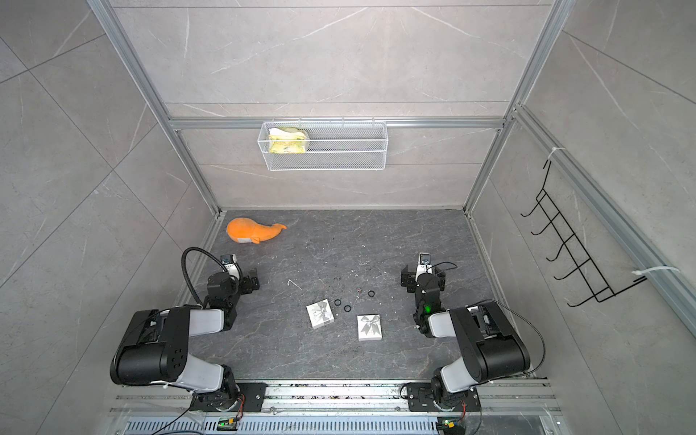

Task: Take the rings out of the lift-off lid box
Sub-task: Reset both arms

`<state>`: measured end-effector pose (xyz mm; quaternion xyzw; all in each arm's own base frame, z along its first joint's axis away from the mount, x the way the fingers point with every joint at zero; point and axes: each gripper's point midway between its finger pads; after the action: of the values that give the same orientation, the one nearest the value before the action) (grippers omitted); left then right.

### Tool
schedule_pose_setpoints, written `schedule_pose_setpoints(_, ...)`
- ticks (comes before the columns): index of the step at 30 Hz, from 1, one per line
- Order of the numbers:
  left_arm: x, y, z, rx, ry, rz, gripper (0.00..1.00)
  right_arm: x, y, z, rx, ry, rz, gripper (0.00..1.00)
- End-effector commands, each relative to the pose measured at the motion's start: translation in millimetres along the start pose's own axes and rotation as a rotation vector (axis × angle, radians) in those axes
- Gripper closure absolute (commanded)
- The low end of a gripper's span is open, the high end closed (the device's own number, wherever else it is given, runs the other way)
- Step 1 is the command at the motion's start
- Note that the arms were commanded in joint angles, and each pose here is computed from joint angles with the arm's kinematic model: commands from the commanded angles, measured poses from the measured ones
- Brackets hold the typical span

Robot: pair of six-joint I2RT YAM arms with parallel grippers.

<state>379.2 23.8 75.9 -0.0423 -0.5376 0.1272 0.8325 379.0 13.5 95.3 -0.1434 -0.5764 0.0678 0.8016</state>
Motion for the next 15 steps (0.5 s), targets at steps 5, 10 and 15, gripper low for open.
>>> schedule_pose_setpoints(5, 10, -5, -3, -0.026, -0.018, -0.021, 0.00, 3, 0, -3, 0.004, -0.001, -0.019, 0.01)
schedule_pose_setpoints(10, 13, 14, 2, 0.069, -0.069, 0.026, 0.00, 3, 0, -3, 0.004, -0.001, -0.020, 0.01)
schedule_pose_setpoints(15, 10, -2, -2, -0.019, -0.027, -0.013, 0.00, 3, 0, -3, 0.002, -0.001, -0.019, 0.01)
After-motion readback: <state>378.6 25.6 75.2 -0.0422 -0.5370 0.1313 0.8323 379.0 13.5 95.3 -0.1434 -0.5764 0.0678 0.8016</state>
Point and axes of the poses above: each gripper's point midway between its finger pads, its own z axis back along the fingers, its own y axis along the line the jaws close on, x = y × z, and after that the axes turned 12 degrees about z, right-handed
